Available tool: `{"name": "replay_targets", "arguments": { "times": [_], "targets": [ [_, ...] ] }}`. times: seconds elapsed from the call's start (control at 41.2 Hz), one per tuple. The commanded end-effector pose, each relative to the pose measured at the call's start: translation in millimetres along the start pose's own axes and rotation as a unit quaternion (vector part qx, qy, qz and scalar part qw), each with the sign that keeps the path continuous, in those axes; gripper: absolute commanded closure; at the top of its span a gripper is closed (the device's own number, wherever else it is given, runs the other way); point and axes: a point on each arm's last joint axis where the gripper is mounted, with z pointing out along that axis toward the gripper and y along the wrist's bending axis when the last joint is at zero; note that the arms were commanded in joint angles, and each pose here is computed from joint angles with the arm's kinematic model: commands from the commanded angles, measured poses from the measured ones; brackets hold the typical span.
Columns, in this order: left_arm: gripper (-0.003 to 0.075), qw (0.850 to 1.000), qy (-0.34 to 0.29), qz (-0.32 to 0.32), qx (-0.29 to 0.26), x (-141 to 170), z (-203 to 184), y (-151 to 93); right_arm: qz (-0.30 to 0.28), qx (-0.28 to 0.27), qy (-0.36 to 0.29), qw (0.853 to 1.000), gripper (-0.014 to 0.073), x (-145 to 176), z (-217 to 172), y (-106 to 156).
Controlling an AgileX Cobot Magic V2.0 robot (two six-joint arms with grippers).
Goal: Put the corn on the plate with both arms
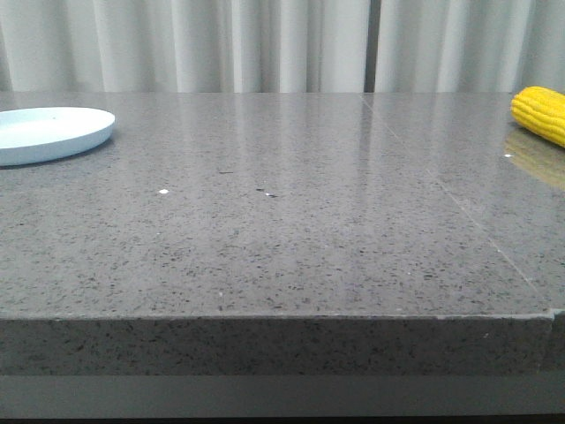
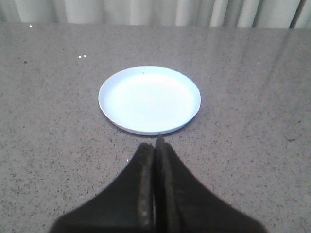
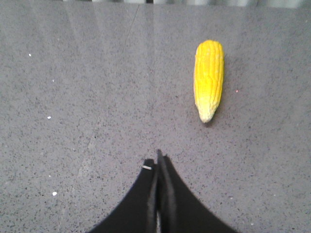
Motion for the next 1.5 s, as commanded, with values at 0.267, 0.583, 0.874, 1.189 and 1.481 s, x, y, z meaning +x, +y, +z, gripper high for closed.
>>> {"name": "replay_targets", "arguments": {
  "times": [0.267, 0.583, 0.874, 1.189, 1.481],
  "targets": [
    [0.074, 1.0, 0.023, 0.001, -0.001, -10.3, 25.9, -0.3, 0.001, 0.003, 0.016, 1.0, 0.0579, -11.1, 26.0, -1.6],
    [0.0435, 0.999, 0.044, 0.02, -0.013, -8.2, 33.1, 2.1, 0.003, 0.003, 0.066, 0.998, -0.002, -5.8, 43.2, -2.8],
    [0.0115, 0.998, 0.047, 0.031, -0.021, -9.4, 31.8, 3.6, 0.004, 0.004, 0.085, 0.996, -0.003, -3.9, 52.5, -3.5],
    [0.0116, 0.991, 0.119, 0.049, -0.038, -32.7, 55.9, 6.4, 0.005, 0.004, 0.085, 0.996, -0.003, -3.9, 52.5, -3.4],
    [0.0115, 0.976, 0.183, 0.09, -0.07, -54.0, 120.0, 14.4, 0.005, 0.004, 0.085, 0.996, -0.003, -3.9, 52.5, -3.4]
  ]
}}
